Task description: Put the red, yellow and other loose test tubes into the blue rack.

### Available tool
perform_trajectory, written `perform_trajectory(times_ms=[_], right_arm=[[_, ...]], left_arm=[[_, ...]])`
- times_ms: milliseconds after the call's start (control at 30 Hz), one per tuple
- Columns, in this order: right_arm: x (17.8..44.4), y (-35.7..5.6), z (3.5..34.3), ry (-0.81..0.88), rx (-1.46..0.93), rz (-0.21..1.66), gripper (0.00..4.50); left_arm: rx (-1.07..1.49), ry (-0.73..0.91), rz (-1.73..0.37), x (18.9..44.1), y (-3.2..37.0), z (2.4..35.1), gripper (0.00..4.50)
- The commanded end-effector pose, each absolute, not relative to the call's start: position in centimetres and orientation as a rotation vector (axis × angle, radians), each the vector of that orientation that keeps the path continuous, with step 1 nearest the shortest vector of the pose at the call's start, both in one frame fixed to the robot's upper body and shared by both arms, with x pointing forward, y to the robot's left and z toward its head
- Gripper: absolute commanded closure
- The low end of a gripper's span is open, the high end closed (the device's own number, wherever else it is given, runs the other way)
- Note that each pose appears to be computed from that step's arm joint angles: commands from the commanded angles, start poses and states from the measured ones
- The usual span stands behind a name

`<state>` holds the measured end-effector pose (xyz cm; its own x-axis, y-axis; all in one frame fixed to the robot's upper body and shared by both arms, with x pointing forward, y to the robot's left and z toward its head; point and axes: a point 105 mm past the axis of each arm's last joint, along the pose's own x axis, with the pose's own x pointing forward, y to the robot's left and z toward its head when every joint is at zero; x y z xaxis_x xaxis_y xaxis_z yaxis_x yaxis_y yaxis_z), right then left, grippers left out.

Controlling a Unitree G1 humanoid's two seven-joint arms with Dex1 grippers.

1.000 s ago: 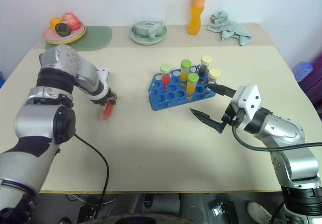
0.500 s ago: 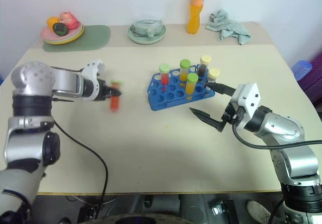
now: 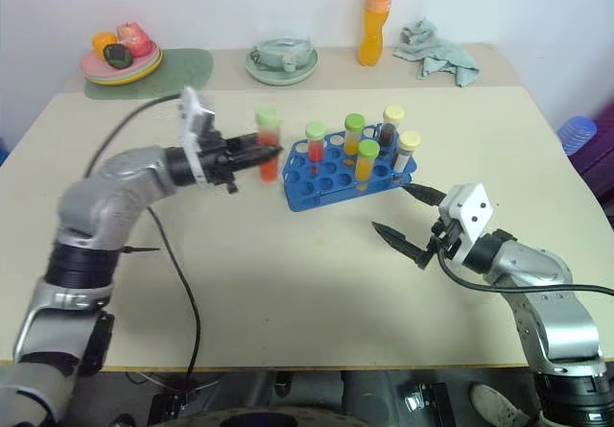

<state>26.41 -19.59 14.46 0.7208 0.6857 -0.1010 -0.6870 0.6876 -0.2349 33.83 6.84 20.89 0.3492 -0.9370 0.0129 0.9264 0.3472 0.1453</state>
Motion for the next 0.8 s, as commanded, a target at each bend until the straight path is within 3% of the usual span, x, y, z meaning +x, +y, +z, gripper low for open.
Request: perform_trajectory(times_ms=[33, 333, 800], right_arm=[[25.7, -20.6, 15.0, 0.007, -0.330, 0.694, 0.00], [23.4, -21.0, 14.3, 0.044, -0.279, 0.599, 0.00], [22.4, -20.9, 14.6, 0.034, -0.279, 0.522, 0.00]], left_arm=[[0.275, -0.245, -1.306, 33.3, 4.9, 21.2, 3.74], [0.143, -0.284, -1.310, 35.5, 2.1, 21.1, 3.74], [0.151, -0.197, -1.254, 37.7, 0.9, 16.5, 3.74]])
